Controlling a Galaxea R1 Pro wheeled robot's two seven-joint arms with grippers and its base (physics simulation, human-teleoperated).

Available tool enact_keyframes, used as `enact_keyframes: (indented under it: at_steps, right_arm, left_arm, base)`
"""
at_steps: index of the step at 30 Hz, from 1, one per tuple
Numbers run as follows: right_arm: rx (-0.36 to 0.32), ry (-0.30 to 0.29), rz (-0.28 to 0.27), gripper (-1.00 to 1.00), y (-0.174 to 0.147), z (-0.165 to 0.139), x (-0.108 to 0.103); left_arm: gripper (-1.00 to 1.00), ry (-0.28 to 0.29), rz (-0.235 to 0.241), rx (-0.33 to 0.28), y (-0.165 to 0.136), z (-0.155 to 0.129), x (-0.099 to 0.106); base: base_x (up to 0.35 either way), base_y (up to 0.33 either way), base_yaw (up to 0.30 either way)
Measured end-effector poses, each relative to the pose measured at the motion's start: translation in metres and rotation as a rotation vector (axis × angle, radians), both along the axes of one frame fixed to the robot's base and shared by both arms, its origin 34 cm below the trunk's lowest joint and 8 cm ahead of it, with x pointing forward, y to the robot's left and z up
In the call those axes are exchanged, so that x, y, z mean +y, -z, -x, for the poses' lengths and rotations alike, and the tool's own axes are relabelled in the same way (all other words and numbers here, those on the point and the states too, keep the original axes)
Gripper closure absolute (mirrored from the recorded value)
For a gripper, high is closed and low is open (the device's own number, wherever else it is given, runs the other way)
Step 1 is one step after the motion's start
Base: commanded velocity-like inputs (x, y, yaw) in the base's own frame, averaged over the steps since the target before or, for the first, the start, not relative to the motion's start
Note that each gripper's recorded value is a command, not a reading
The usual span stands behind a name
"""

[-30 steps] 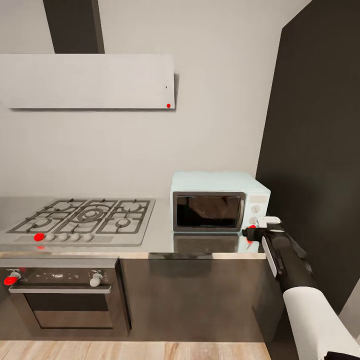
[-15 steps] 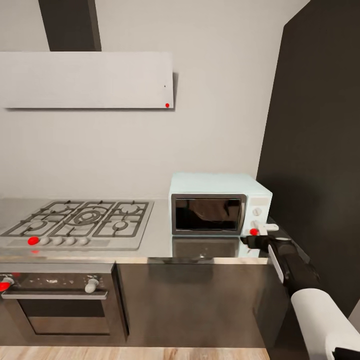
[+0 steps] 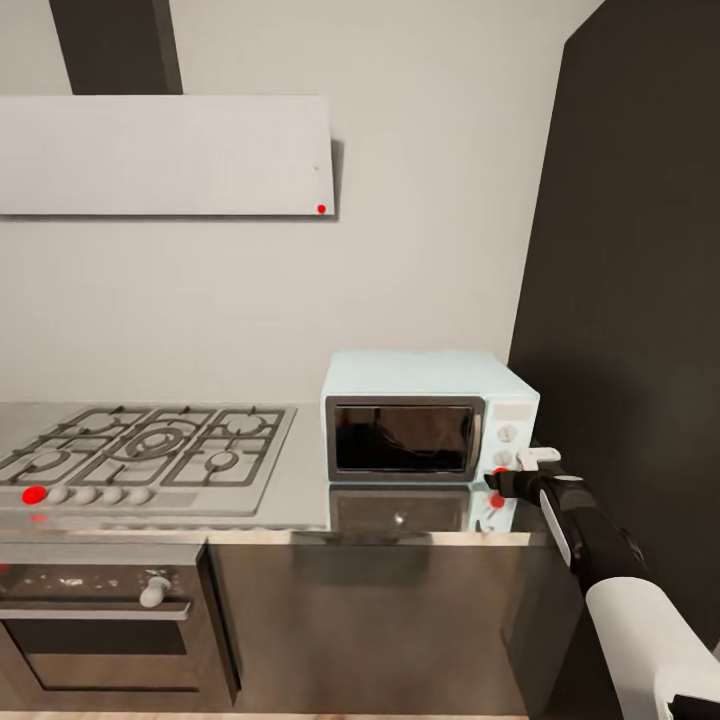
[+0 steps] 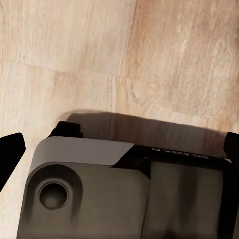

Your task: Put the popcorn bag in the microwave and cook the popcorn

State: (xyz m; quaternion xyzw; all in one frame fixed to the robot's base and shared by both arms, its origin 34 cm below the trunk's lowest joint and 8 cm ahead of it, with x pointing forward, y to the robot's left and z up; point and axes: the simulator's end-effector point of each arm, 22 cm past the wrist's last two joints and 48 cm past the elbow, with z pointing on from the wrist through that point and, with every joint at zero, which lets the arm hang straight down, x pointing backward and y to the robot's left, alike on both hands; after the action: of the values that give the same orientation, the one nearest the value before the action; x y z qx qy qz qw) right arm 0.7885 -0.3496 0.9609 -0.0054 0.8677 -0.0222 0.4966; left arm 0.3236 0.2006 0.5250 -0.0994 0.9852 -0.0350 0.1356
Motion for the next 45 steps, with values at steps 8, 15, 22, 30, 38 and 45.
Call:
enact_keyframes:
  at_steps: [8,15,22,30,38,45]
  right_arm:
    - [0.034,-0.005,-0.009,-1.0,0.017,0.004,0.002]
    - [0.039,0.008,0.003,1.0,0.019,0.004,-0.002]
    - [0.042,0.009,0.004,1.0,0.02,0.005,-0.002]
    - [0.041,0.01,0.005,1.0,0.019,0.005,-0.002]
    - [0.091,0.021,0.002,1.0,0.023,0.018,-0.004]
    - [0.089,0.019,-0.001,1.0,0.025,0.018,-0.004]
  left_arm:
    - [-1.0,-0.003,0.0,0.0,0.0,0.0,0.0]
    - [-1.0,-0.004,0.0,0.001,0.0,0.0,0.0]
    - [-1.0,-0.004,0.0,0.001,0.0,0.0,0.0]
    - [-1.0,-0.011,0.0,0.0,0.0,0.0,0.001]
    - [-1.0,-0.011,-0.002,-0.011,-0.004,0.001,0.003]
    - [-1.0,-0.012,-0.002,-0.011,-0.004,0.002,0.003]
  base:
    - [0.003,-0.002,0.0]
    - [0.0,0.0,0.0]
    - [0.0,0.0,0.0]
    - [0.083,0.0,0.0]
    - [0.195,0.0,0.0]
    - [0.002,0.0,0.0]
